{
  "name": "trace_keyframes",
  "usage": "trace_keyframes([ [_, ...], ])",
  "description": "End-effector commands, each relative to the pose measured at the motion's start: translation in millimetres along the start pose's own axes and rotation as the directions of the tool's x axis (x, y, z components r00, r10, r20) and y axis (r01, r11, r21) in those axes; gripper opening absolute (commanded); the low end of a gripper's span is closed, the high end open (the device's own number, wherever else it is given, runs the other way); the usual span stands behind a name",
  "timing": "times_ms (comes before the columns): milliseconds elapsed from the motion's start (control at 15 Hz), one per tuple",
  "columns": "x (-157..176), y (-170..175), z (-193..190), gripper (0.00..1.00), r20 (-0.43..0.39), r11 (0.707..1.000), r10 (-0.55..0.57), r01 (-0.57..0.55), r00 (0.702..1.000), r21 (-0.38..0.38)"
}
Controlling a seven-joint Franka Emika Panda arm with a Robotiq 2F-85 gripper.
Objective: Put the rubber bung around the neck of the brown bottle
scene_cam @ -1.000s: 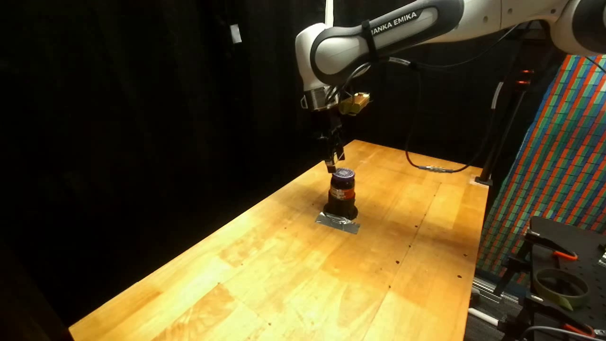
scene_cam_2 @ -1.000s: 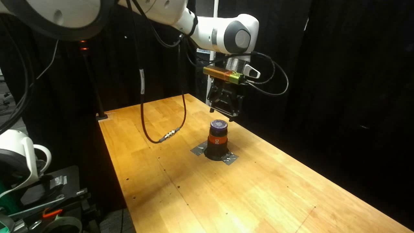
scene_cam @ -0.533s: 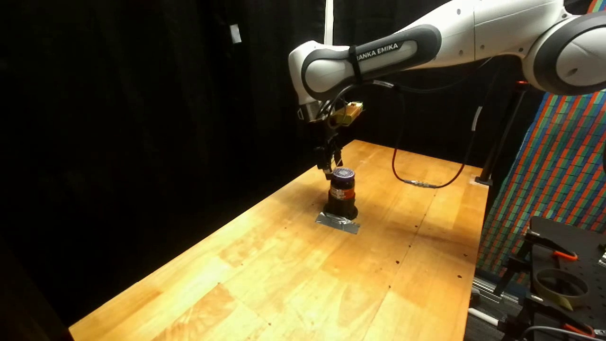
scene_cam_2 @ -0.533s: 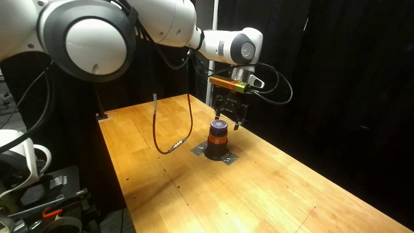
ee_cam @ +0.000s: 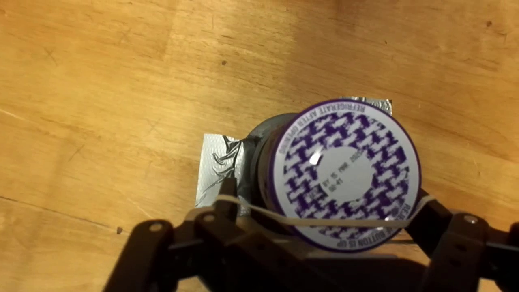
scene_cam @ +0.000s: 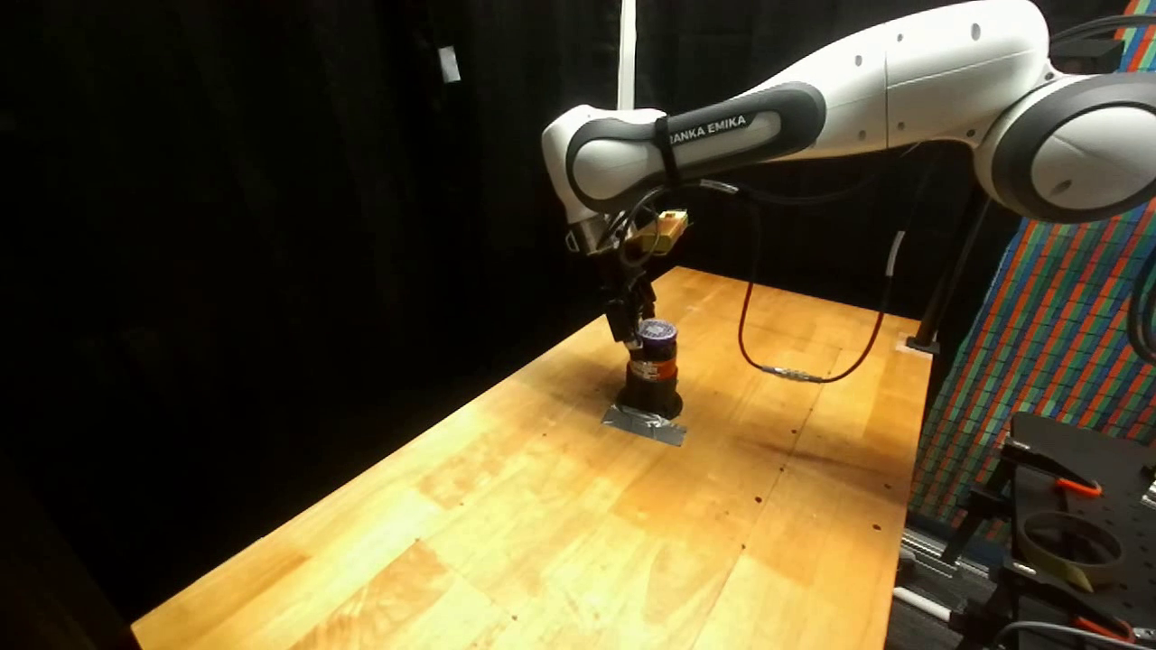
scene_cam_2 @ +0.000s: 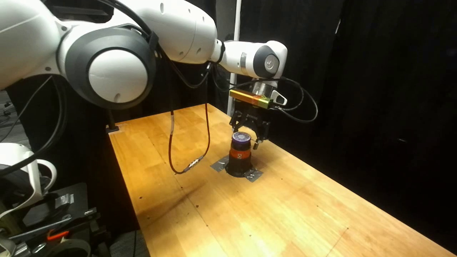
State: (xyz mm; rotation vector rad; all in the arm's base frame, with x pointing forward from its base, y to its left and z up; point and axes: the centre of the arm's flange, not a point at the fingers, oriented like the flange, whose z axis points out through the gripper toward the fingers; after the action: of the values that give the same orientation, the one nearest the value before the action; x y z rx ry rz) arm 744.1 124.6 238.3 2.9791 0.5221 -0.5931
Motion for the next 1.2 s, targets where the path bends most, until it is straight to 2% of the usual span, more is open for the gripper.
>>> trace_keyframes([
  [0, 0, -4, -12, 1.00, 0.039, 0.998, -0.070, 0.070, 0.997, -0.007],
  [400, -44, -9, -5, 1.00, 0.027, 0.993, -0.119, 0.120, 0.992, -0.010],
  [733, -62, -13, 13, 1.00, 0.073, 0.990, -0.140, 0.139, 0.988, 0.012],
  [933, -76, -16, 29, 1.00, 0.087, 0.992, -0.129, 0.128, 0.988, 0.015],
  [1133, -96, -21, 39, 1.00, 0.058, 0.996, -0.091, 0.091, 0.994, -0.004],
])
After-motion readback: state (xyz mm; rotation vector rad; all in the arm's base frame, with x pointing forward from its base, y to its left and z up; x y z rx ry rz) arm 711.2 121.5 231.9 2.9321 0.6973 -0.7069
